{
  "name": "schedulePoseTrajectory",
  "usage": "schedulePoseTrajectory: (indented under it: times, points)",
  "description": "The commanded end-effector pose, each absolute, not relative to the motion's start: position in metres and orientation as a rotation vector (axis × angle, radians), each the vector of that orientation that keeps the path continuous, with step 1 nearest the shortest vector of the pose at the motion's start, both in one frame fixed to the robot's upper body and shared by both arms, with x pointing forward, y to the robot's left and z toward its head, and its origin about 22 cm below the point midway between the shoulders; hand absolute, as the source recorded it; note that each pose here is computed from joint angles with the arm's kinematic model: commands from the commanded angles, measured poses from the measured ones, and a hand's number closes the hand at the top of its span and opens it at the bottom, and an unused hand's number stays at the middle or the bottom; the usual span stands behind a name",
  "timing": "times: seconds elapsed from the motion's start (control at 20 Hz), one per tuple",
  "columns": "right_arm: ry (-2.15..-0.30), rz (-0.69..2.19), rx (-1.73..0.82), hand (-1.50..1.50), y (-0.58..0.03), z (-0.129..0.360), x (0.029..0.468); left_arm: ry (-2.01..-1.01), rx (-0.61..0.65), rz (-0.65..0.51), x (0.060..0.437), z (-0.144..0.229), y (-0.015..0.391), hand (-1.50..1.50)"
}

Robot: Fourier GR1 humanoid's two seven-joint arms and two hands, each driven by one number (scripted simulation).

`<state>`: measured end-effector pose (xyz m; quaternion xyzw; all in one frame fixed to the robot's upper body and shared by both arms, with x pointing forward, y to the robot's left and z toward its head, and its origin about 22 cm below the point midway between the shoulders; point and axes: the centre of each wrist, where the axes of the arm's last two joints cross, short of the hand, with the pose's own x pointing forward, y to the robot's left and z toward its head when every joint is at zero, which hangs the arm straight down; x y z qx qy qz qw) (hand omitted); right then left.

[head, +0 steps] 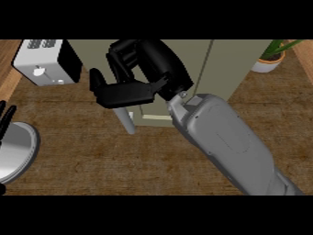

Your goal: Pick up the wine, place it into the cabinet and close the cabinet

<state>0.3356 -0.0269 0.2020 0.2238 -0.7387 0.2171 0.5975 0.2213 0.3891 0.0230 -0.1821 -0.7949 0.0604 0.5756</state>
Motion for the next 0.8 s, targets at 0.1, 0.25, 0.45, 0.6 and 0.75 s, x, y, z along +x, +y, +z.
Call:
schedulePoseTrajectory:
  times: [0.1, 0.25, 0.45, 0.6, 0.75]
  points:
    - [-1.694, 0.496, 0.445, 1.5, -0.044, 0.161, 0.368, -1.846, -0.369, 0.146, 0.224, 0.022, 0.396, -1.5]
    - [-1.73, 0.492, 0.414, 1.5, -0.057, 0.187, 0.386, -1.866, -0.4, 0.144, 0.235, 0.032, 0.399, -1.5]
    - [-1.737, 0.467, 0.394, 1.5, -0.077, 0.17, 0.397, -1.854, -0.393, 0.129, 0.224, 0.027, 0.401, -1.5]
    - [-1.737, 0.474, 0.378, 1.5, -0.085, 0.17, 0.399, -1.839, -0.448, 0.111, 0.214, 0.024, 0.395, -1.5]
    - [-1.746, 0.48, 0.389, 1.5, -0.08, 0.172, 0.4, -1.847, -0.438, 0.117, 0.23, 0.028, 0.386, -1.5]
